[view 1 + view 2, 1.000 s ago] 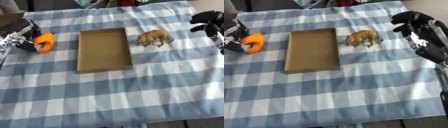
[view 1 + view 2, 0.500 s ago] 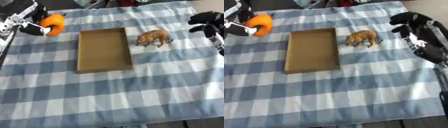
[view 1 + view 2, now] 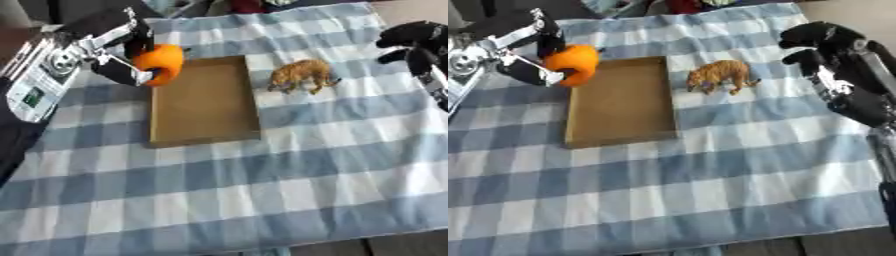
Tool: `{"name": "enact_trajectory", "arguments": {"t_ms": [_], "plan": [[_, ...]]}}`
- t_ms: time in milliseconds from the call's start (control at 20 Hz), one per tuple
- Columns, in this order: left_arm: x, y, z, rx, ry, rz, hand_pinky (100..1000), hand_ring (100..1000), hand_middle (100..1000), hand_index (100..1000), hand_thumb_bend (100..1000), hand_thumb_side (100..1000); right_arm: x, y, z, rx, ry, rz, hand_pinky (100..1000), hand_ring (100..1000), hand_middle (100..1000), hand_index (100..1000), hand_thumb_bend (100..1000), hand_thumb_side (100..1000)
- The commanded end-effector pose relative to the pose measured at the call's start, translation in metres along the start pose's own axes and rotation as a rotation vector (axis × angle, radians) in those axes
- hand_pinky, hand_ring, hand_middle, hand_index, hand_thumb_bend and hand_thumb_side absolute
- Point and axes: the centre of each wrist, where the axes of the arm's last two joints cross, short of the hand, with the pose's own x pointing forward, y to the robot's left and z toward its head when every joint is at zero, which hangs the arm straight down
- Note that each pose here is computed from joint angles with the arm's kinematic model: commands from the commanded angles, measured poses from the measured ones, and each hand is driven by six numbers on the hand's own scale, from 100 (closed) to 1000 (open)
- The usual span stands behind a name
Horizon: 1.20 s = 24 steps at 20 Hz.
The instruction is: Pick up objects on the table and place them in the box.
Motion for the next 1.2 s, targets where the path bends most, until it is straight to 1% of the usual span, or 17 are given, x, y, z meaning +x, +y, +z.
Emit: {"name": "enact_trajectory", "arguments": {"t_ms": [50, 350, 550, 750, 850, 1000, 1200], "plan": [[0.007, 0.005, 0.000, -0.030, -0.042, -0.015, 511, 362, 320, 469, 267, 100, 0.009, -0.009, -0.004, -0.012, -0.032, 0.026, 718, 806, 766, 782, 100, 529], [0.015, -0.014, 0.001, -0.126, -0.092, 0.007, 511, 365, 323, 471, 283, 100, 0.010, -0.010, -0.004, -0.021, -0.031, 0.028, 718, 806, 765, 783, 100, 531], [0.021, -0.017, 0.005, -0.166, -0.121, 0.003, 520, 380, 340, 488, 293, 100, 0.009, -0.011, -0.003, -0.022, -0.028, 0.031, 717, 806, 765, 783, 100, 530], [0.020, -0.022, 0.008, -0.203, -0.115, 0.003, 540, 431, 409, 559, 349, 100, 0.009, -0.011, -0.003, -0.020, -0.028, 0.031, 718, 806, 765, 782, 100, 532], [0.017, -0.023, 0.009, -0.207, -0.103, -0.004, 561, 466, 457, 652, 369, 100, 0.009, -0.011, -0.003, -0.021, -0.028, 0.032, 718, 806, 765, 782, 100, 532], [0.013, -0.022, 0.013, -0.194, -0.084, -0.020, 590, 510, 499, 688, 409, 100, 0.009, -0.011, -0.003, -0.022, -0.029, 0.034, 718, 806, 765, 781, 100, 535], [0.008, -0.013, 0.024, -0.157, -0.057, -0.028, 628, 556, 560, 715, 459, 100, 0.009, -0.014, -0.002, -0.014, -0.027, 0.050, 718, 806, 765, 782, 100, 525]]}}
